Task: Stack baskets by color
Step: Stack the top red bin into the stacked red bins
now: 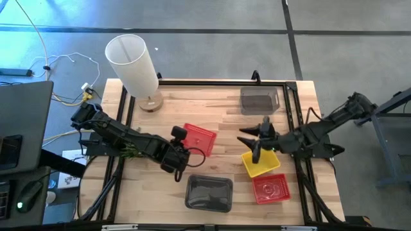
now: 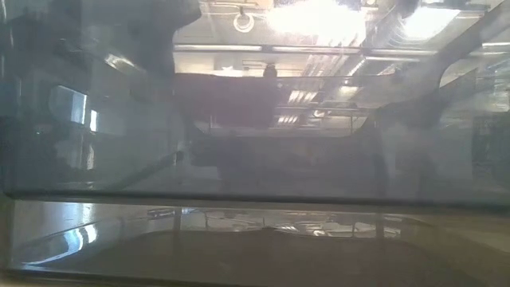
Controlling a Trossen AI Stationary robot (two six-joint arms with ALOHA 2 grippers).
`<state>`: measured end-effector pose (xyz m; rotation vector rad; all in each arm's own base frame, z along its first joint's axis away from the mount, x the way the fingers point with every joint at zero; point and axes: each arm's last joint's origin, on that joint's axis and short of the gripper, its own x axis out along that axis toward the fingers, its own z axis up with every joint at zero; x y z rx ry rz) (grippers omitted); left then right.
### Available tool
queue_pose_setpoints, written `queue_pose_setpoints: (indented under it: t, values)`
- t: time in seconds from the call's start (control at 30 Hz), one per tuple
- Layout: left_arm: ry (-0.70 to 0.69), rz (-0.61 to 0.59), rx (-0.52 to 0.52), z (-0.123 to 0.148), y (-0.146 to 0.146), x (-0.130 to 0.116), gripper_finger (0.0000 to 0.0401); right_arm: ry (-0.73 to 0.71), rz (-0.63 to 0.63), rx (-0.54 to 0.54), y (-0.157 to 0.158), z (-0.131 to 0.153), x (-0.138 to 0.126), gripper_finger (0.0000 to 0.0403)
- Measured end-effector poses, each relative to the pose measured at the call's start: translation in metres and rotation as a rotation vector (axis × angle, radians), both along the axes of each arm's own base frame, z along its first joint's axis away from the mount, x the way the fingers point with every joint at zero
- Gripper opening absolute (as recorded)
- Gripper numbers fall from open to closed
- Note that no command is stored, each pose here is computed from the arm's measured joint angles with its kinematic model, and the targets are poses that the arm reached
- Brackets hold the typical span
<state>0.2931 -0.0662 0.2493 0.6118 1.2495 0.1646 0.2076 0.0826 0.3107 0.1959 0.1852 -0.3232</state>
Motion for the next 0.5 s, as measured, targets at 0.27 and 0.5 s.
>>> queue_pose_setpoints:
  t: [0.27, 0.5]
  values:
    - [0.038, -0.035, 0.030, 0.000, 0.007, 0.001, 0.0000, 0.002, -0.006, 0.023, -0.036, 0.013, 0.014, 0.0154]
    - [0.015, -0.120, 0.085, 0.002, 0.015, 0.011, 0.0000, 0.031, -0.028, 0.045, -0.057, 0.022, 0.018, 0.0154]
